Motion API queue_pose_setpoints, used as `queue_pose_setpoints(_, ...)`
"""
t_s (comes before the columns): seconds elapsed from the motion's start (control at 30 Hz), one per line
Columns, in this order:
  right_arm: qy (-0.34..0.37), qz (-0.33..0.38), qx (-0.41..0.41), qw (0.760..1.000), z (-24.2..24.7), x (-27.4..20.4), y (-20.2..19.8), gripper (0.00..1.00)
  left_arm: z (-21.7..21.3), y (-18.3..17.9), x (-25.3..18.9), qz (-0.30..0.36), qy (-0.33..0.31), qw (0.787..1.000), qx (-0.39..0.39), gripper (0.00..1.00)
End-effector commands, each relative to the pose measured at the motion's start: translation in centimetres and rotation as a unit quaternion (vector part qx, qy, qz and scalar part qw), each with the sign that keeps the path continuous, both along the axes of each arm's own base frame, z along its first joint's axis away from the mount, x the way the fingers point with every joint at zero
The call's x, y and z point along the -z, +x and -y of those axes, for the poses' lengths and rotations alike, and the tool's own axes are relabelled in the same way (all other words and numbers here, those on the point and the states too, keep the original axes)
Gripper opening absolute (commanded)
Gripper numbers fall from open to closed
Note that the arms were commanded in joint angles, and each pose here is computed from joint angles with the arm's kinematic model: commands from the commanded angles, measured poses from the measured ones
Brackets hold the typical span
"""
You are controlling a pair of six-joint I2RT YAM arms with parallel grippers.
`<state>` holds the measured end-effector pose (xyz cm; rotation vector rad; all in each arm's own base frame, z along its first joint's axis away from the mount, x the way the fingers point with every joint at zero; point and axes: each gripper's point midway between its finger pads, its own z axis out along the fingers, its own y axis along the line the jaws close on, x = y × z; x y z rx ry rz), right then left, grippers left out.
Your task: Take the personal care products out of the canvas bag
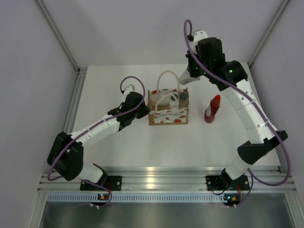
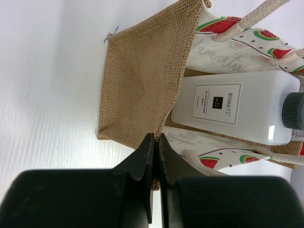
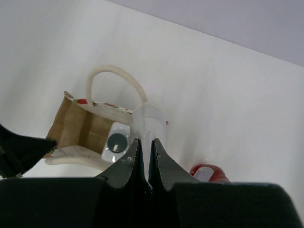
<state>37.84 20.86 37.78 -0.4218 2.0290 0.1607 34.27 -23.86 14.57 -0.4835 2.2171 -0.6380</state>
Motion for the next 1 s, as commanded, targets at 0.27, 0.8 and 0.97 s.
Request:
queue_pose_setpoints(0.27, 0.017, -0.017, 0.131, 0.991, 10.5, 2.5, 4.3, 0.0, -0.9, -1.2, 2.0, -0.036, 0.028, 0.999, 0.004, 0.0)
queue_pose_setpoints(0.8, -0.006, -0.211, 0.144, 0.967, 10.9, 20.8, 10.0, 0.0, -1.0, -1.6, 1.6, -0.027, 0.036, 0.999, 0.019, 0.0)
queue_pose_setpoints(0.97, -0.011, -0.231, 0.147, 0.962, 11.0, 22.8, 9.7, 0.26, -1.1, -1.5, 1.6, -0.024, 0.039, 0.999, 0.019, 0.0)
